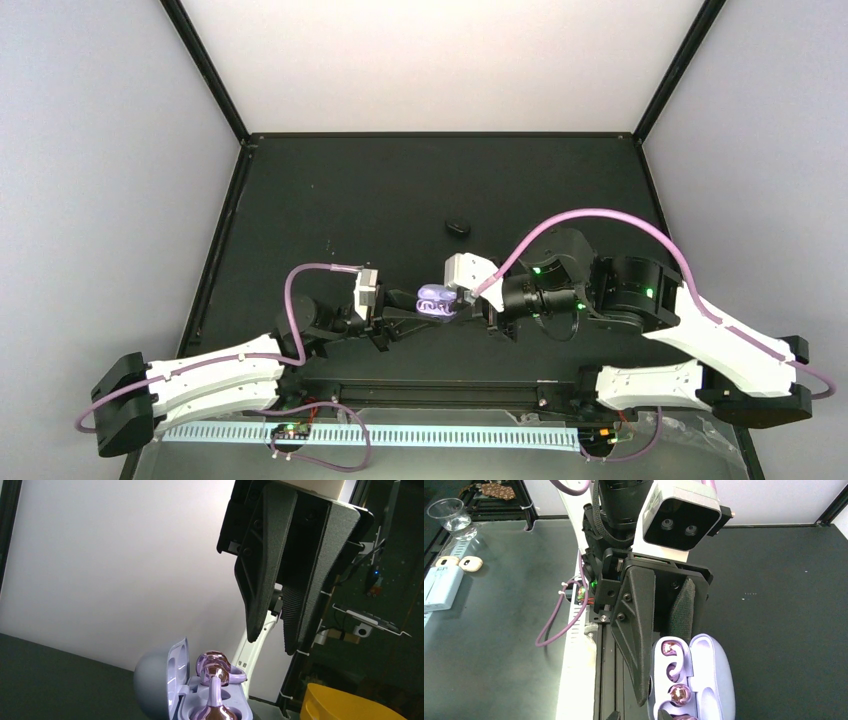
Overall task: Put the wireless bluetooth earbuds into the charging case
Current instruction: Adjust the earbud with the charging case.
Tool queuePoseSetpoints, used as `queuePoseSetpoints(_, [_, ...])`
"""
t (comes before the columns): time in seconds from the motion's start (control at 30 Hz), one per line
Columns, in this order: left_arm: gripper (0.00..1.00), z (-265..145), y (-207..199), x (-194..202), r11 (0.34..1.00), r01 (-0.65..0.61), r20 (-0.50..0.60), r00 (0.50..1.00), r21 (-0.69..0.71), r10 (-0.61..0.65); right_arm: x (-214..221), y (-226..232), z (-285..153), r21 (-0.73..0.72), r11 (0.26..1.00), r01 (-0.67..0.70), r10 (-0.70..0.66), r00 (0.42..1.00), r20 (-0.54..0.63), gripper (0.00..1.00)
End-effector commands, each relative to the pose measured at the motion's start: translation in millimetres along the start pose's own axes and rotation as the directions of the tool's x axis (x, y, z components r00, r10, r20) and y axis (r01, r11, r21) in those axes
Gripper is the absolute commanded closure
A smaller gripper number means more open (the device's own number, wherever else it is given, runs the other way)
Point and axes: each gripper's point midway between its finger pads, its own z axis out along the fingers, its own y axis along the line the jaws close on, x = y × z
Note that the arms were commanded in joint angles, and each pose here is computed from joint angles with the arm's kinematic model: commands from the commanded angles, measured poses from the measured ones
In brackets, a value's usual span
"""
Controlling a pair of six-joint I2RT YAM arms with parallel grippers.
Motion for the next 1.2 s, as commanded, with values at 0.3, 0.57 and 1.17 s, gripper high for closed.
queuePoseSetpoints(0.3, [0.99, 4.3, -12.6, -15.5, 0.999, -0.018, 0.017, 1.0, 0.037, 0.017, -10.1, -34.8, -13.7, 0.247, 0.967, 0.063, -0.082, 0.995, 0.066, 0.33])
queuePoseSetpoints(0.57, [0.99, 4.1, -14.9, -16.8, 0.999, -0.018, 0.016, 1.0, 0.046, 0.017, -3.1, -36.4, -9.4, 0.253, 0.962, 0.105, -0.117, 0.993, 0.034, 0.01])
queuePoseSetpoints(1.17, [0.98, 5.2, -27.1, -30.9, 0.994, -0.011, 0.072, 0.997, 0.109, 0.003, 9.8, -41.3, 1.7, 0.277, 0.954, 0.111, -0.107, 0.994, -0.032, 0.0])
